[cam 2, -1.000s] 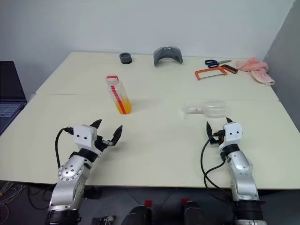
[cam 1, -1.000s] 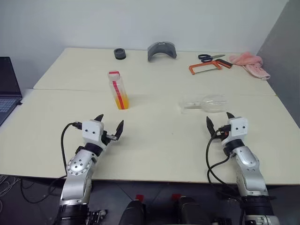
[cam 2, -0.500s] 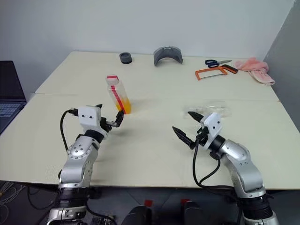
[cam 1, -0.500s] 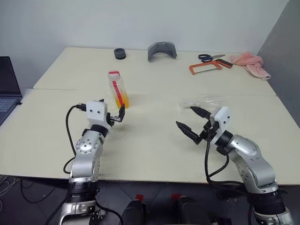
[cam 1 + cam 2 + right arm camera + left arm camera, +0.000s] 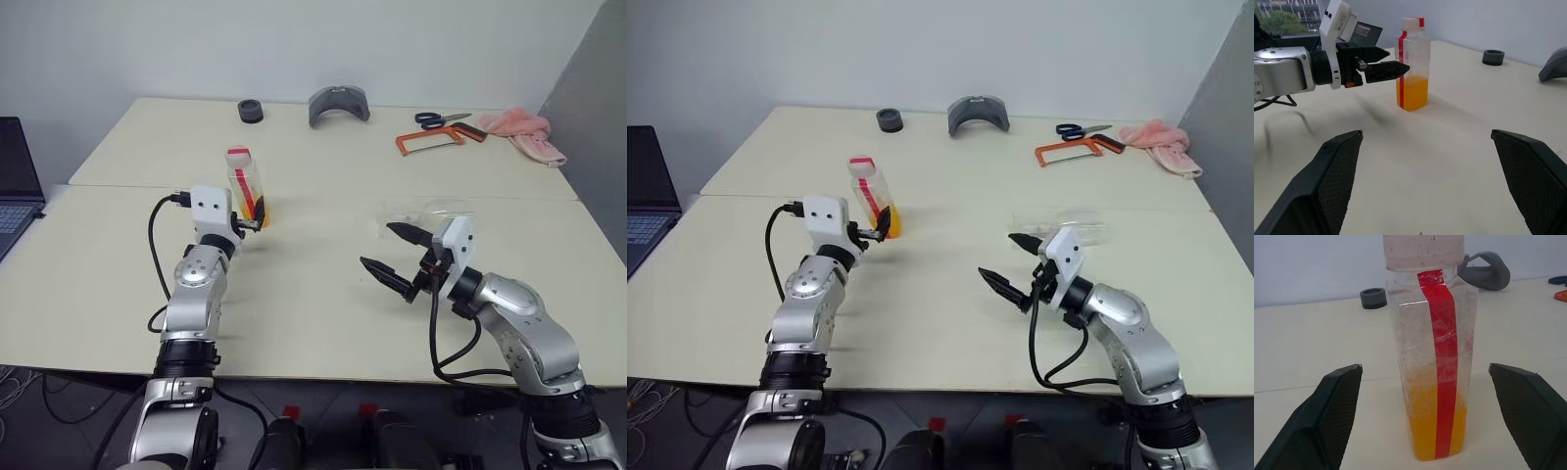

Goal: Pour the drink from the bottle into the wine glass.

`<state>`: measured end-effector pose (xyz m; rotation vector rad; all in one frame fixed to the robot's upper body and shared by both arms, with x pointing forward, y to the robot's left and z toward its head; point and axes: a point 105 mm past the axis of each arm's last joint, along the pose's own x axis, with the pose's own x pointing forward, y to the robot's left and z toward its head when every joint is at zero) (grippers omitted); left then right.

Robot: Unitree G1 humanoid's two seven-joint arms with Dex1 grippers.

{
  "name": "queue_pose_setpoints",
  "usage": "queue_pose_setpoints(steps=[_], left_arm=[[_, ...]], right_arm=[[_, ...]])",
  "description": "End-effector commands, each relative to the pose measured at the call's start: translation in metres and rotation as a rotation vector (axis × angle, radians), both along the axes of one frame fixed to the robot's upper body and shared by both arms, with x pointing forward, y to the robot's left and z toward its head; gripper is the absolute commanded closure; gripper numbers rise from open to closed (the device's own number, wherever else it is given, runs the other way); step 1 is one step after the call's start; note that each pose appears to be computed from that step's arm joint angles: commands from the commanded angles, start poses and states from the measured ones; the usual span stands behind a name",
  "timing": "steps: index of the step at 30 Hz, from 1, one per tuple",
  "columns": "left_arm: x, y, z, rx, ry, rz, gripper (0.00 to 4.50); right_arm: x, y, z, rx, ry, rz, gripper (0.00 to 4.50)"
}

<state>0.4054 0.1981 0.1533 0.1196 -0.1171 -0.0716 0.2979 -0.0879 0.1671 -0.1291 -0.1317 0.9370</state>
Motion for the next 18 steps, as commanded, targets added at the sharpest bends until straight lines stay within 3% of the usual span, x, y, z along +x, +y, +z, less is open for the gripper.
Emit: queue_pose_setpoints(steps=[1,18], left_arm=[[0.004,-0.001,0.017,0.011,-0.06,0.005,0.05],[0.038,-0.01,0.048,-0.016,-0.111,0.057,0.05]], right_arm=[[-0.007,0.007,0.016,0.003,-0.063,0.037,0.0],[-0.003,0.011,0.02,0.006,-0.076,0.056,0.0]])
